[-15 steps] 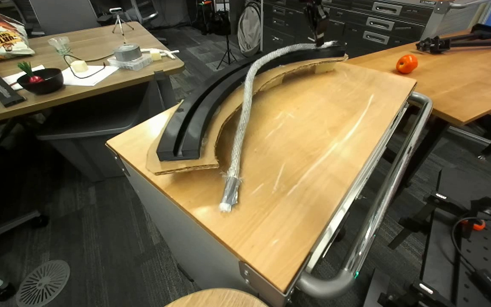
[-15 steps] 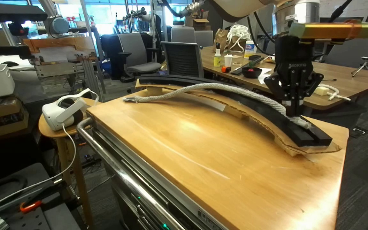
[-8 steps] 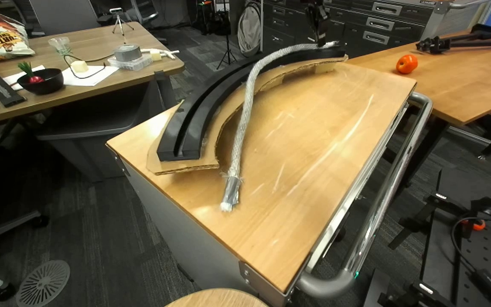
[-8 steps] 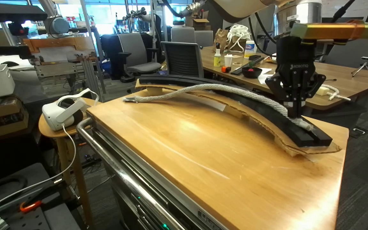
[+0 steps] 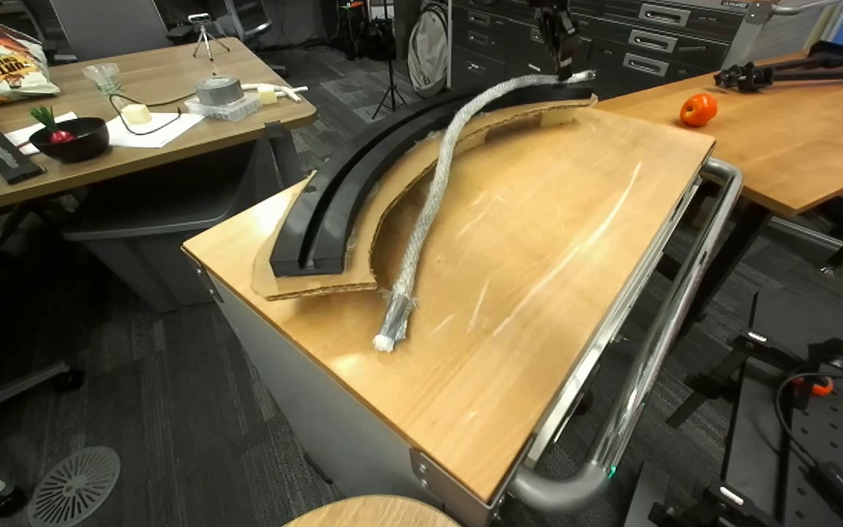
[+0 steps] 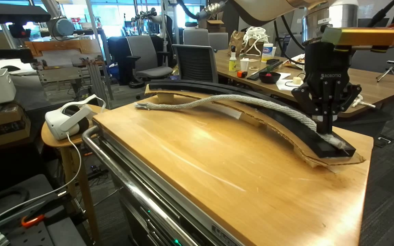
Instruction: Put the white rope on the black board
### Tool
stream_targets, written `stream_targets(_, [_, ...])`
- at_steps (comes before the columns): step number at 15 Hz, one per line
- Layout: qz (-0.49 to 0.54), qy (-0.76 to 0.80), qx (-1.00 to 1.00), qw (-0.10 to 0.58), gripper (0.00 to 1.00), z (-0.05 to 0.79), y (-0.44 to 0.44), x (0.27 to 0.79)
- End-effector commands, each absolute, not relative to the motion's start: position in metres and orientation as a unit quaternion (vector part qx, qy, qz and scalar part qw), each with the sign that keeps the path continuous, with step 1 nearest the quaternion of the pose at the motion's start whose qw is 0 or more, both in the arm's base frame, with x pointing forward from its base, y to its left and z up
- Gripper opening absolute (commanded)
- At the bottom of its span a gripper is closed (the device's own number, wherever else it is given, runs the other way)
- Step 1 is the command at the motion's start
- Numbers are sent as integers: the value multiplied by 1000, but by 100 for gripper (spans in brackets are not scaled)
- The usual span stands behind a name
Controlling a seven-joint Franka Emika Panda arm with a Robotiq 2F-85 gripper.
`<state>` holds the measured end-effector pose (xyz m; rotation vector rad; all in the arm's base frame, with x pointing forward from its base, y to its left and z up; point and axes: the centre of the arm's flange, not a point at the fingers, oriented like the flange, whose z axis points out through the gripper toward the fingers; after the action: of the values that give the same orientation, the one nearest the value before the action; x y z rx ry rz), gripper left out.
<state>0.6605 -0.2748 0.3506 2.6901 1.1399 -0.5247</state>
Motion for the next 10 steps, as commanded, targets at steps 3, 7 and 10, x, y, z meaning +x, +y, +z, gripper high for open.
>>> stream_targets(3, [-135,391,908,61,34,380,-263,651])
stream_targets(7, [-45,414,909,16,65,445,-239,639])
stream_targets(10, [10,448,893,-23,87,500,-228,624])
